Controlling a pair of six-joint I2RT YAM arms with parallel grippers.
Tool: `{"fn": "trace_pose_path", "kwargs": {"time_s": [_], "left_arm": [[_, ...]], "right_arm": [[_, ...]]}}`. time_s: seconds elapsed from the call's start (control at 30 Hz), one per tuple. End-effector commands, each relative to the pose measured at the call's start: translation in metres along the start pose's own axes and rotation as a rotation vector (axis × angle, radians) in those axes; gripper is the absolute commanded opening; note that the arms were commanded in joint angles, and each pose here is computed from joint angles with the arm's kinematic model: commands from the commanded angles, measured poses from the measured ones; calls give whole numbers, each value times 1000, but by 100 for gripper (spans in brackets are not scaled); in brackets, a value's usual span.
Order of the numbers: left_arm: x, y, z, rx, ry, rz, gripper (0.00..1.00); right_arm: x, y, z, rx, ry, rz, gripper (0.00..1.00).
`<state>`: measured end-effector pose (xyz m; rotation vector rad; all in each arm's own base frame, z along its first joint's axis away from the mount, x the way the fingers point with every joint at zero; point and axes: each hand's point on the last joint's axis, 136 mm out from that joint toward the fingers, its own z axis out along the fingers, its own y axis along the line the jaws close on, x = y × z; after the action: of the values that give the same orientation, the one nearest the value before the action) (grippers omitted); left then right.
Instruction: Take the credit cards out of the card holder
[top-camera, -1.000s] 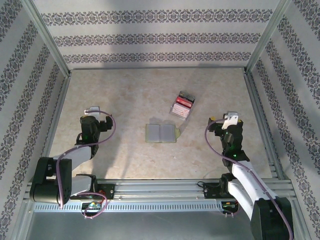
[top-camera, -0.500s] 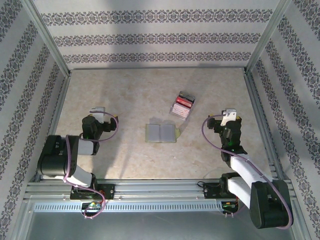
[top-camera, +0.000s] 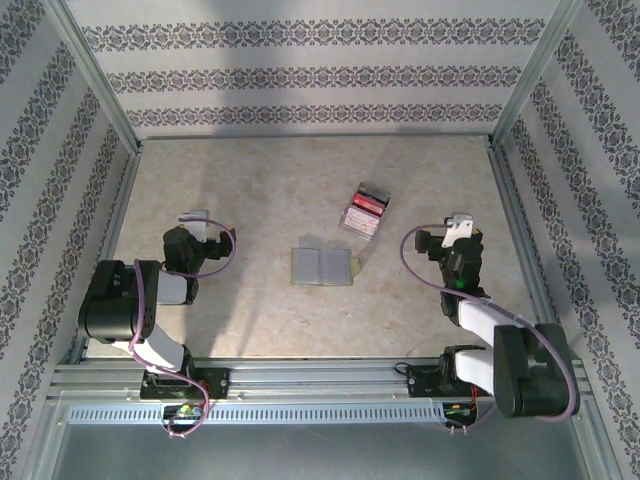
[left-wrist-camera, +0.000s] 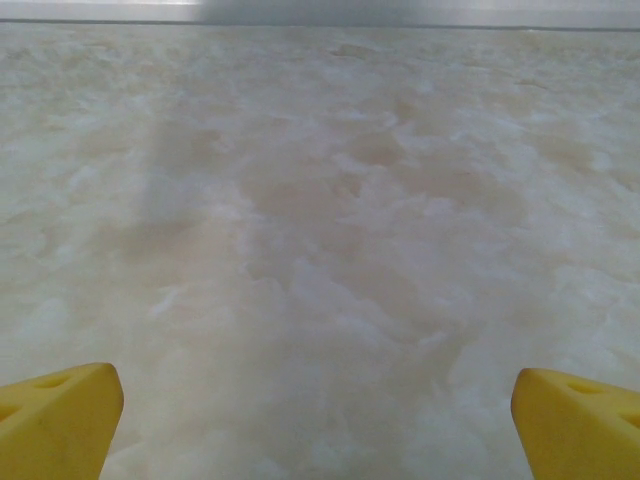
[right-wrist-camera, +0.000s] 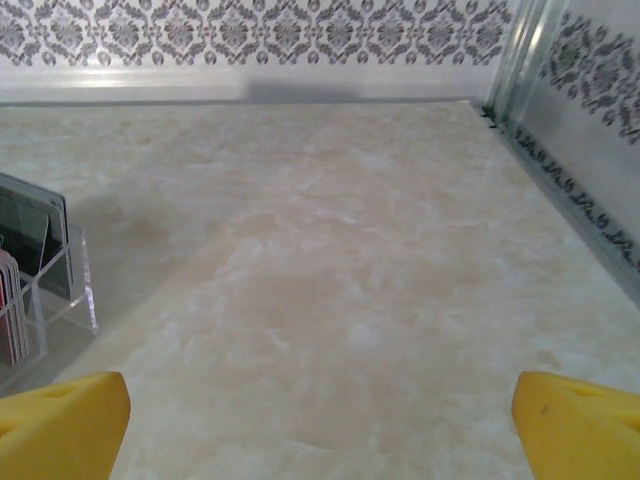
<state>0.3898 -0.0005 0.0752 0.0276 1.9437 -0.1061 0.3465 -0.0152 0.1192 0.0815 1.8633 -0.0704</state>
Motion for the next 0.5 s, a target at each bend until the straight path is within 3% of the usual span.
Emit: {"fn": "trace_pose_path", "kwargs": {"time_s": [0.0,0.17,0.47], "left_arm": [[-16,9,0,-39,-59,-16,99],[-17,7,-1,-31,-66,-13,99],[-17,4,1,-15,-57,-4,99]], "right_arm": [[-19,8,8,-54,-88,25,98],[-4,22,29,-131,-59,21,98],[7,13,47,-95,10,60,98]]}}
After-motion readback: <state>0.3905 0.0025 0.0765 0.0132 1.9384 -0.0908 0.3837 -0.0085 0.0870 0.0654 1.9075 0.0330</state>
